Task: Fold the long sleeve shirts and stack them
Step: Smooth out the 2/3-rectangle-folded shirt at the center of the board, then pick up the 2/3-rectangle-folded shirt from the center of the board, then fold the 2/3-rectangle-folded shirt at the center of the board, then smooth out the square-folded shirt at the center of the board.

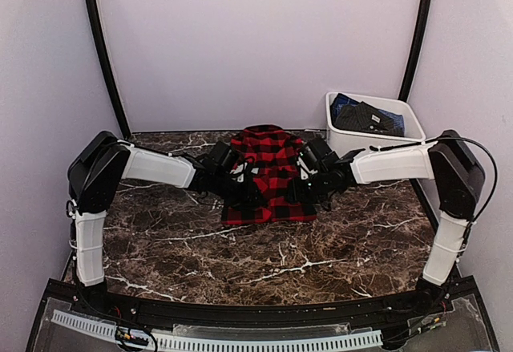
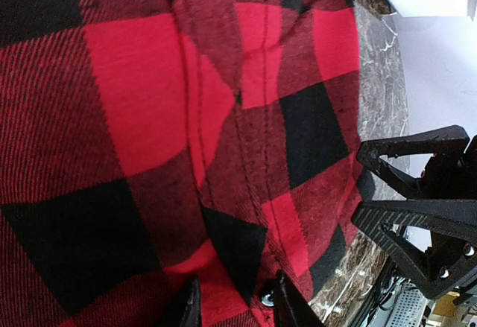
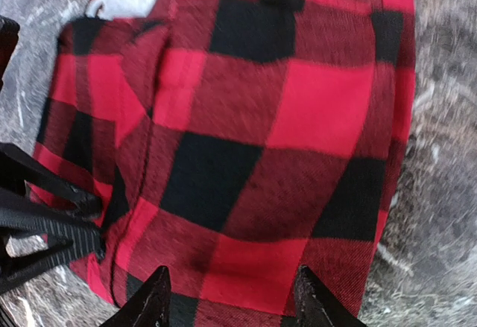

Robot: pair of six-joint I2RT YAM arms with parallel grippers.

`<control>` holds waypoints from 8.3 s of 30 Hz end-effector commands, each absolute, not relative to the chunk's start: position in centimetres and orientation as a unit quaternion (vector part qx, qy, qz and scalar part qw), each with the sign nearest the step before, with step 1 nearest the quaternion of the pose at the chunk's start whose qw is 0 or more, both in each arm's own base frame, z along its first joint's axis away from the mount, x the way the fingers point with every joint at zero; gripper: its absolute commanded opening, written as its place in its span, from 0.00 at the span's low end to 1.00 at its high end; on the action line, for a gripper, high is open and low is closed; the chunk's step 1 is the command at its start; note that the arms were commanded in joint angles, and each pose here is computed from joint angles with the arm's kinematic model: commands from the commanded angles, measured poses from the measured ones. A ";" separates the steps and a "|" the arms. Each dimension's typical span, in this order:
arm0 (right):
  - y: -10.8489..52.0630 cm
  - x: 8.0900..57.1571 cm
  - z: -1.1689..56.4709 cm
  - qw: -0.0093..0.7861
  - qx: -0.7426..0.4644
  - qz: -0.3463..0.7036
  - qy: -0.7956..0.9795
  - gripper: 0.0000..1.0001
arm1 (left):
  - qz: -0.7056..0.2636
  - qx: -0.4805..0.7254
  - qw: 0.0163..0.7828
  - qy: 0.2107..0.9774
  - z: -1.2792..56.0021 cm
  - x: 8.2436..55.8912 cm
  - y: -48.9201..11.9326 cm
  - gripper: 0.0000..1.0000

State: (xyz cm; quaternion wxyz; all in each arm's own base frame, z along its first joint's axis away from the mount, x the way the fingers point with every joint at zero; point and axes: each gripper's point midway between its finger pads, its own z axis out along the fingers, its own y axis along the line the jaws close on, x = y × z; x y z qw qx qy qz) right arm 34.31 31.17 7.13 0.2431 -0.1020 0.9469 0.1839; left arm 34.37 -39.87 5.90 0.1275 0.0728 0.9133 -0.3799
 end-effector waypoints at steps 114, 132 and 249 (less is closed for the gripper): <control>27.5 19.1 7.0 0.231 -0.096 0.234 0.940 0.00 | -0.292 0.020 0.085 0.953 5.9 19.9 -25.9 0.00; 30.7 23.8 19.9 0.324 -0.092 0.286 0.897 0.00 | -0.363 0.053 0.183 0.912 18.2 22.8 -27.7 0.00; 33.6 42.5 2.5 0.209 -0.088 0.201 0.953 0.25 | -0.294 0.040 0.143 0.944 9.0 33.5 -27.7 0.29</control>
